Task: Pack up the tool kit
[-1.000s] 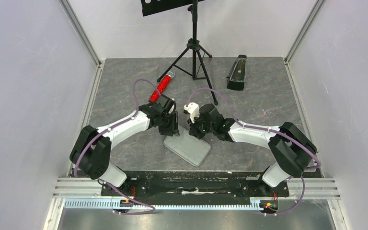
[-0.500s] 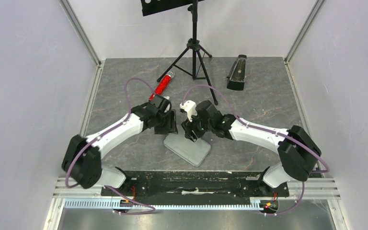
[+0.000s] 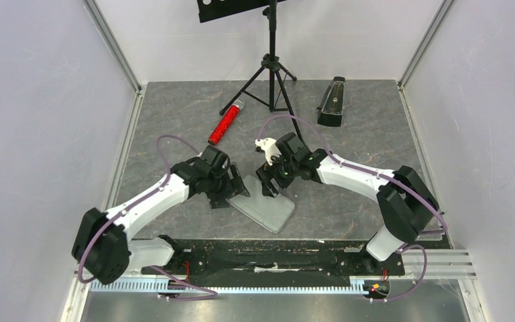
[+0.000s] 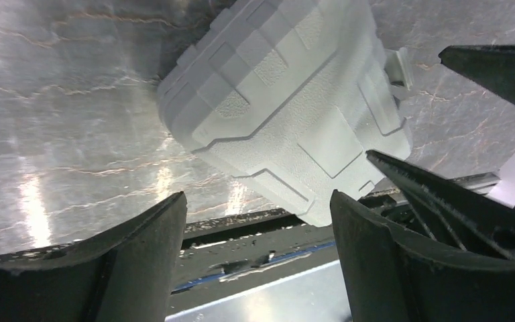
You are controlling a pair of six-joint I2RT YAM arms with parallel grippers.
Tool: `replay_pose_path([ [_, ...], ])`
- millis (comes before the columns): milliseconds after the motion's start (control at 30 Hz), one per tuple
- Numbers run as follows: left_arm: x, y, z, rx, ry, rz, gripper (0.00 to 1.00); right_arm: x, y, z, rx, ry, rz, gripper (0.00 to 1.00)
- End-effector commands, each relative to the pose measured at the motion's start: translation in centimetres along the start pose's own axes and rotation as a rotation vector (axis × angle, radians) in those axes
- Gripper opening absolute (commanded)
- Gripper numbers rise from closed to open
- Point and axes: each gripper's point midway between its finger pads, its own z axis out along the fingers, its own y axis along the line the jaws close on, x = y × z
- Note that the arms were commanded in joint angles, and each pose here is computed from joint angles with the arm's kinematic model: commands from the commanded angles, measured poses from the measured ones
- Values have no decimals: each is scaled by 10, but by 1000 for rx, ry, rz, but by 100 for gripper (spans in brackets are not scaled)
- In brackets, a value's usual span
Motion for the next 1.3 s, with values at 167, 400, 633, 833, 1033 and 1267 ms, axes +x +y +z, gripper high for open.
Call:
replay_pose_path([
  [167,17,-16,35,48,145,-166,78,7,9,13,-72,59,15,78],
  [400,22,-17,54,17,211,-184,69,15,10,16,-76,95,17,66],
  [633,23,-22,68,9,259,-198,60,23,12,17,3,139,-14,52],
  [833,18,-29,73,21,260,-195,53,59,21,28,56,241,-33,41],
  [1033,14,-35,76,40,253,-196,50,91,32,37,57,338,-61,23],
  [1267,1,-41,78,74,214,-196,48,105,41,38,28,370,-54,14],
])
